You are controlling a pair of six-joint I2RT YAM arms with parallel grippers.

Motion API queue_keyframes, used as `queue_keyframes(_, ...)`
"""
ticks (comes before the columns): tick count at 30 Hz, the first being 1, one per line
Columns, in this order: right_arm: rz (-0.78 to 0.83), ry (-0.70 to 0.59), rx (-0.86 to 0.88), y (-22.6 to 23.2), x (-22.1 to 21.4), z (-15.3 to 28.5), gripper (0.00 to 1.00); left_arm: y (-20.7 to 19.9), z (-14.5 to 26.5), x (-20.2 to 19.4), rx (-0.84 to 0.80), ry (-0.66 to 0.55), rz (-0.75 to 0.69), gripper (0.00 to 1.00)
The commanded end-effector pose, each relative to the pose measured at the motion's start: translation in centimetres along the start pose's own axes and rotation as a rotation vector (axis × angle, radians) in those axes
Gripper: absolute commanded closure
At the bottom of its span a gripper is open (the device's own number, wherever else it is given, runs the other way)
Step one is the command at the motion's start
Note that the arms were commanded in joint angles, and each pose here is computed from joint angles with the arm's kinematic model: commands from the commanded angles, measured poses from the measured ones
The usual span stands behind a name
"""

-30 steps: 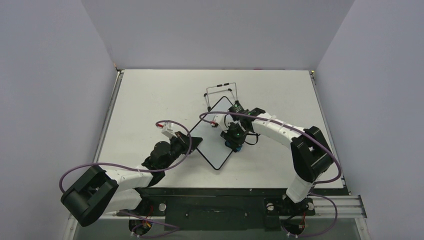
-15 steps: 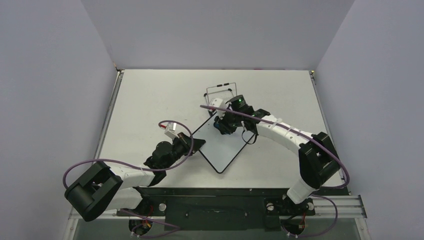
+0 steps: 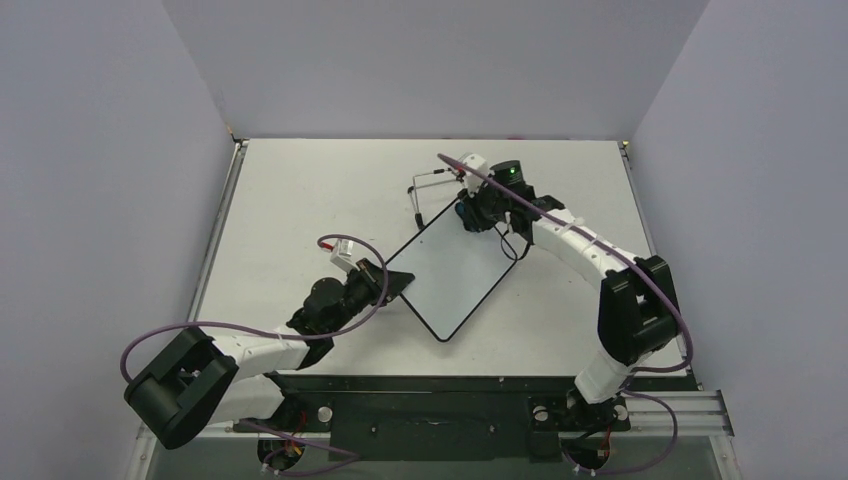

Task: Erase the whiteboard
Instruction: Erase the whiteboard at the center of the board.

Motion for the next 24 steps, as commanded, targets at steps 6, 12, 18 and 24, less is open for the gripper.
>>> queue_keyframes(6, 0.069, 0.086, 0.123, 1.6, -1.5, 0.8, 1.0, -5.5, 0.0, 4.5, -0.243, -0.179, 0.003, 1.0)
queue_keyframes(12, 0.278, 0.111, 0.399, 12.8, -4.9, 4.1, 1.0, -5.2, 0.4, 5.4, -0.21, -0.241, 0.004, 1.0)
queue_keyframes(18, 0.139, 0.13, 0.178, 5.5, -4.4, 2.0, 1.0, -5.5, 1.2, 6.1, -0.21, -0.268, 0.005, 1.0)
queue_keyframes(24, -0.043, 0.167, -0.091, -6.5, -4.7, 0.4, 1.0, -6.0, 1.3, 6.1, -0.247, -0.261, 0.014, 1.0)
Point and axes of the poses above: each gripper's point midway between its finger pads, its own z axis back along the fingers, its own y axis along the line the jaws close on, x = y × z, the point moved 6 cm from there along z, back along the fingers, and after that the axes turned 12 degrees about -z, right-handed, at the moved point
